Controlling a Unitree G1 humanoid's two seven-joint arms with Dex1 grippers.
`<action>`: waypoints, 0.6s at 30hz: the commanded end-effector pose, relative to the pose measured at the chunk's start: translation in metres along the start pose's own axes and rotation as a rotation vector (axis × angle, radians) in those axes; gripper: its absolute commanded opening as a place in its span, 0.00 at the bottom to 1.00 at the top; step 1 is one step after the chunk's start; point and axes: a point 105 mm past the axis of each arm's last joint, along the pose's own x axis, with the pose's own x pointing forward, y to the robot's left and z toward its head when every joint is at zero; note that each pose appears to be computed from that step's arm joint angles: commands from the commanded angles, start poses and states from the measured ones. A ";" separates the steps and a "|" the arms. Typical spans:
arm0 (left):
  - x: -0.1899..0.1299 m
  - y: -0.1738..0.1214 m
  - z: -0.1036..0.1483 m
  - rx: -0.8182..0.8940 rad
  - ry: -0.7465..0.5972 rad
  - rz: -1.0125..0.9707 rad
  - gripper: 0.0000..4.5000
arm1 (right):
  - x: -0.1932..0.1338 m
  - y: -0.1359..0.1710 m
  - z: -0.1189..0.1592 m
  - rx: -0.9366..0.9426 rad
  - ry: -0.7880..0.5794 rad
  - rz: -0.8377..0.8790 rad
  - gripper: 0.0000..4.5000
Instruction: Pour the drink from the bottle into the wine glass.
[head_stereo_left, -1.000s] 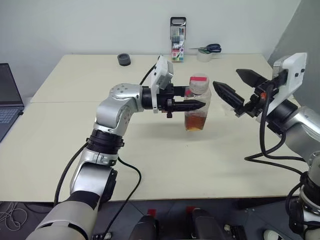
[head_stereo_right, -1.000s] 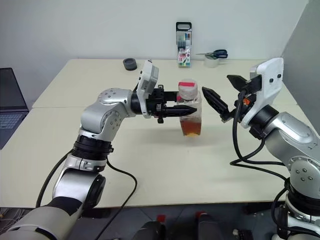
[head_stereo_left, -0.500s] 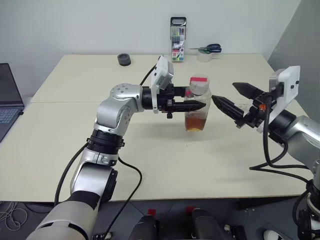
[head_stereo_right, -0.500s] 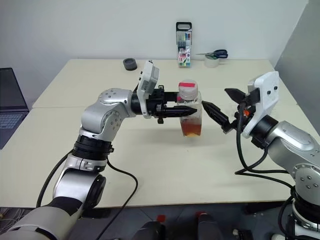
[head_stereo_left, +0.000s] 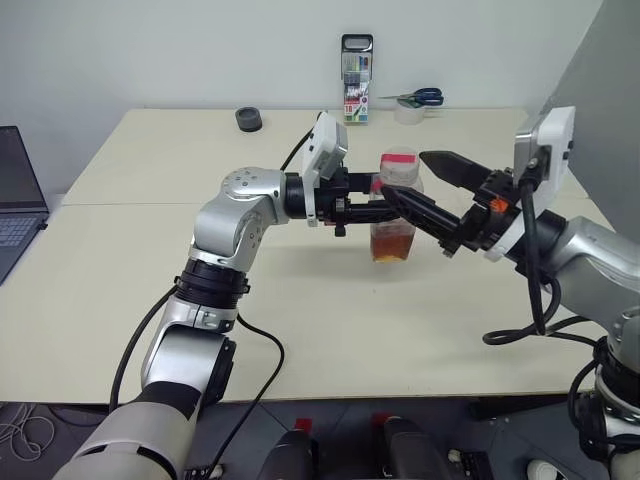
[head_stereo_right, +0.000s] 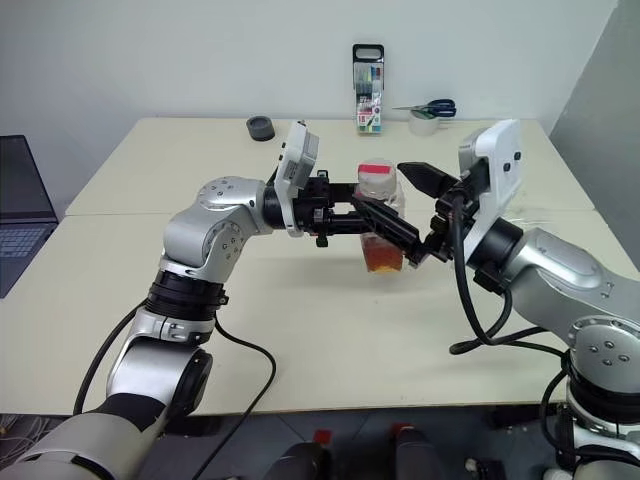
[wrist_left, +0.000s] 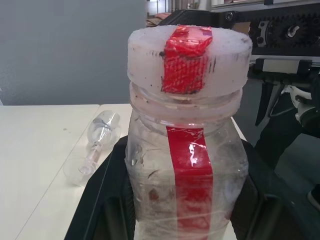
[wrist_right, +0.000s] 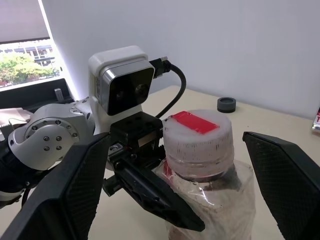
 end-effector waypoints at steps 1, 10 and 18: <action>0.001 -0.001 0.019 0.068 -0.032 -0.012 0.44 | 0.002 0.000 0.012 -0.019 -0.050 0.002 0.99; 0.002 -0.001 0.020 0.068 -0.032 -0.011 0.44 | 0.006 -0.004 0.014 -0.026 -0.068 -0.003 0.99; 0.002 0.000 0.020 0.068 -0.032 -0.009 0.44 | 0.009 -0.001 0.013 -0.032 -0.064 0.011 0.99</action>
